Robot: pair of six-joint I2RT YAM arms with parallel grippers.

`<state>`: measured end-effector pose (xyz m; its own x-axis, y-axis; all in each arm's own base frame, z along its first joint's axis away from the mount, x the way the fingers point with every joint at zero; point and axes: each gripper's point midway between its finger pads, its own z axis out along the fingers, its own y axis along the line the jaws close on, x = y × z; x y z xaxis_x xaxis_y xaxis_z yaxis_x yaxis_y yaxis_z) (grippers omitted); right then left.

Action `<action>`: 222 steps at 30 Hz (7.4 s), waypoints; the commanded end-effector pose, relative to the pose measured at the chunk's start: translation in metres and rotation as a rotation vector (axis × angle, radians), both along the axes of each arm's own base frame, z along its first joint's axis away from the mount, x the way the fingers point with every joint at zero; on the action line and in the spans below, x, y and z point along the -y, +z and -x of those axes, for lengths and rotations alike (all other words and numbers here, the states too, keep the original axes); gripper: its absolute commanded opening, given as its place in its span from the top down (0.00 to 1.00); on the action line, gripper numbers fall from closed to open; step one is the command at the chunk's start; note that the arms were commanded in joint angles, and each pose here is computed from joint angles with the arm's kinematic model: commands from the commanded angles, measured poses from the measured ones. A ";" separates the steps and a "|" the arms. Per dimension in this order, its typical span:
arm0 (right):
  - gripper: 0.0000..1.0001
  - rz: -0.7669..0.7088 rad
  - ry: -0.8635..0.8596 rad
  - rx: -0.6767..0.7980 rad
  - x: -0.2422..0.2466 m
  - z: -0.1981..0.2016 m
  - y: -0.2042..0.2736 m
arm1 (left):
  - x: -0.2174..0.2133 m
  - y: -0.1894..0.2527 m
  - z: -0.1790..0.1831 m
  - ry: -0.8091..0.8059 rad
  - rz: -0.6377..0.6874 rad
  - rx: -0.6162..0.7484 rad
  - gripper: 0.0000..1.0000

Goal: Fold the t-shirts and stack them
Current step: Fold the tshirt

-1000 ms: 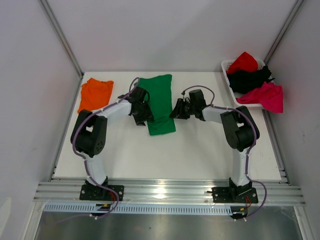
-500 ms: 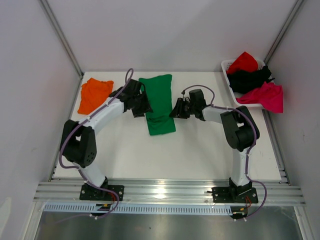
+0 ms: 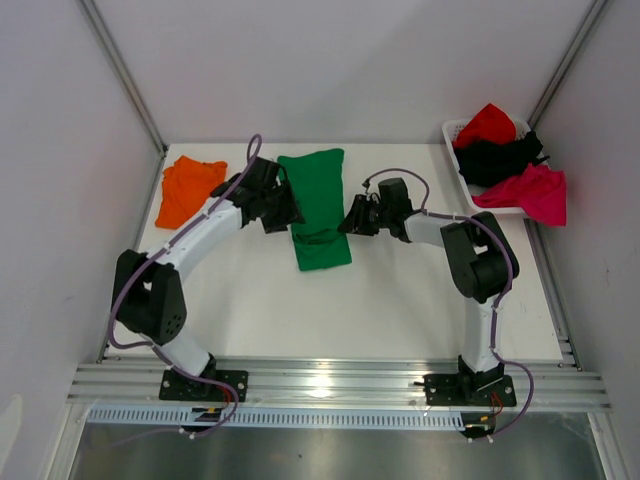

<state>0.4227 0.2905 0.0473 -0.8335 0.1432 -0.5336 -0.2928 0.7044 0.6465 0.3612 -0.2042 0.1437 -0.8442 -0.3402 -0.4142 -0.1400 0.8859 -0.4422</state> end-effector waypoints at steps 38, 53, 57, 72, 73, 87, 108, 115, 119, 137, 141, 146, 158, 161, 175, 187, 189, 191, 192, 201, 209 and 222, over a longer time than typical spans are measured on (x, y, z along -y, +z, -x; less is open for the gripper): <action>0.61 0.026 0.014 0.155 -0.018 -0.056 0.035 | 0.044 -0.097 0.045 -0.161 -0.156 -0.126 0.45; 0.61 -0.072 -0.002 0.385 -0.018 0.008 0.178 | 0.041 -0.052 0.048 -0.181 -0.129 -0.047 0.45; 0.61 -0.105 0.021 0.406 -0.027 0.032 0.201 | 0.030 0.017 0.044 -0.156 -0.099 0.117 0.44; 0.61 -0.094 0.056 0.189 -0.061 0.051 0.072 | -0.132 0.152 0.077 0.461 -0.293 0.514 0.41; 0.61 -0.102 0.062 0.184 -0.065 0.051 0.070 | -0.135 0.154 0.078 0.474 -0.284 0.529 0.41; 0.61 -0.144 0.145 0.124 -0.117 0.071 0.053 | -0.127 0.118 0.071 0.461 -0.331 0.429 0.41; 0.61 -0.046 0.108 -0.004 -0.091 0.119 -0.011 | -0.163 0.146 0.103 0.564 -0.276 0.553 0.38; 0.62 -0.016 0.100 -0.059 -0.068 0.169 -0.018 | -0.158 0.140 0.096 0.544 -0.294 0.532 0.37; 0.62 -0.002 0.112 -0.057 -0.062 0.188 -0.006 | -0.157 0.140 0.094 0.537 -0.293 0.534 0.37; 0.62 0.035 0.134 0.103 -0.081 0.209 0.055 | -0.155 0.132 0.090 0.526 -0.296 0.505 0.37; 0.62 0.140 0.060 0.254 -0.069 0.179 0.083 | -0.156 0.130 0.090 0.528 -0.302 0.501 0.37; 0.61 0.158 -0.015 0.389 -0.058 0.143 0.132 | -0.155 0.125 0.087 0.520 -0.306 0.490 0.37; 0.62 0.190 -0.119 0.301 -0.016 0.111 0.083 | -0.159 0.121 0.088 0.527 -0.308 0.482 0.37; 0.62 0.205 -0.134 0.271 -0.007 0.104 0.061 | -0.159 0.120 0.088 0.527 -0.310 0.478 0.37; 0.62 0.152 -0.133 0.092 -0.004 0.096 -0.002 | -0.165 0.119 0.091 0.538 -0.308 0.475 0.37; 0.63 0.222 -0.139 -0.028 0.016 0.143 -0.013 | -0.166 0.121 0.091 0.539 -0.292 0.482 0.36; 0.63 0.252 -0.129 -0.058 0.019 0.158 -0.017 | -0.167 0.121 0.091 0.543 -0.292 0.483 0.36; 0.62 0.268 -0.123 -0.061 0.021 0.169 -0.016 | -0.167 0.122 0.091 0.545 -0.288 0.487 0.36; 0.63 0.289 -0.109 -0.082 0.023 0.180 -0.019 | -0.167 0.120 0.091 0.544 -0.289 0.484 0.36; 0.62 0.290 -0.106 -0.090 0.019 0.199 -0.014 | -0.162 0.117 0.087 0.528 -0.280 0.472 0.36; 0.62 0.286 -0.110 0.021 0.012 0.182 0.009 | -0.151 0.105 0.085 0.484 -0.254 0.437 0.36; 0.30 0.283 -0.309 0.214 0.051 0.156 0.090 | -0.126 0.058 0.079 0.387 -0.234 0.313 0.36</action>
<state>0.2685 0.2661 0.1477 -0.6485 0.2112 -0.7313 -0.2355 0.8579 0.4567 0.2796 -0.0765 0.1985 -0.5140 -0.4590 -0.7247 -0.3813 0.8790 -0.2864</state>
